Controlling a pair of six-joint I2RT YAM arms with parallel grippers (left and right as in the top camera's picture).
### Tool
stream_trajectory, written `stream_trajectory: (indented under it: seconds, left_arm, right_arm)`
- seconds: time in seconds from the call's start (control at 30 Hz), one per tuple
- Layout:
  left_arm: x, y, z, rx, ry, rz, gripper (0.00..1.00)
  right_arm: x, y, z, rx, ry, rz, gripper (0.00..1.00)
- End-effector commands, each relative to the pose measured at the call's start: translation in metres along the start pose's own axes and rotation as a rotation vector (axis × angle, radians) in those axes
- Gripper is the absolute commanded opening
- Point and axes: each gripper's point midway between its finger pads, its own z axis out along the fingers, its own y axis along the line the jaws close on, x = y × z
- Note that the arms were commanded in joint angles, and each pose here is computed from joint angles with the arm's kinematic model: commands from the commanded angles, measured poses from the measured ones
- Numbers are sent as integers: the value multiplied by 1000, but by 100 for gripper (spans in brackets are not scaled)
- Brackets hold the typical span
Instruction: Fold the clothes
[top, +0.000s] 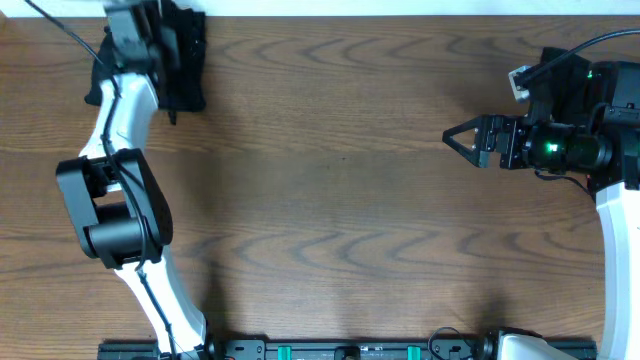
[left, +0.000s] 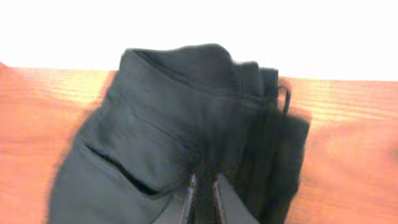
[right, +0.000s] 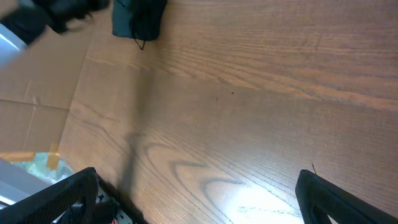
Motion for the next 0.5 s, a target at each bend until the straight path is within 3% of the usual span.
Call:
stream_trajectory:
  seconds: [0.0,0.2,0.47]
  left_arm:
    - [-47,10,-18,-21,-84,-5,9]
    - [-77,12,-17,-27,-206,-13,8]
    - [-39,0,40,1,-189,-9,8]
  right_arm:
    - [-3,7,-7,-7,-22,-23,99]
    - [-3,7,-7,-7,-22,-22,99]
    - [-2,7,-7,-7,-19,-19,99]
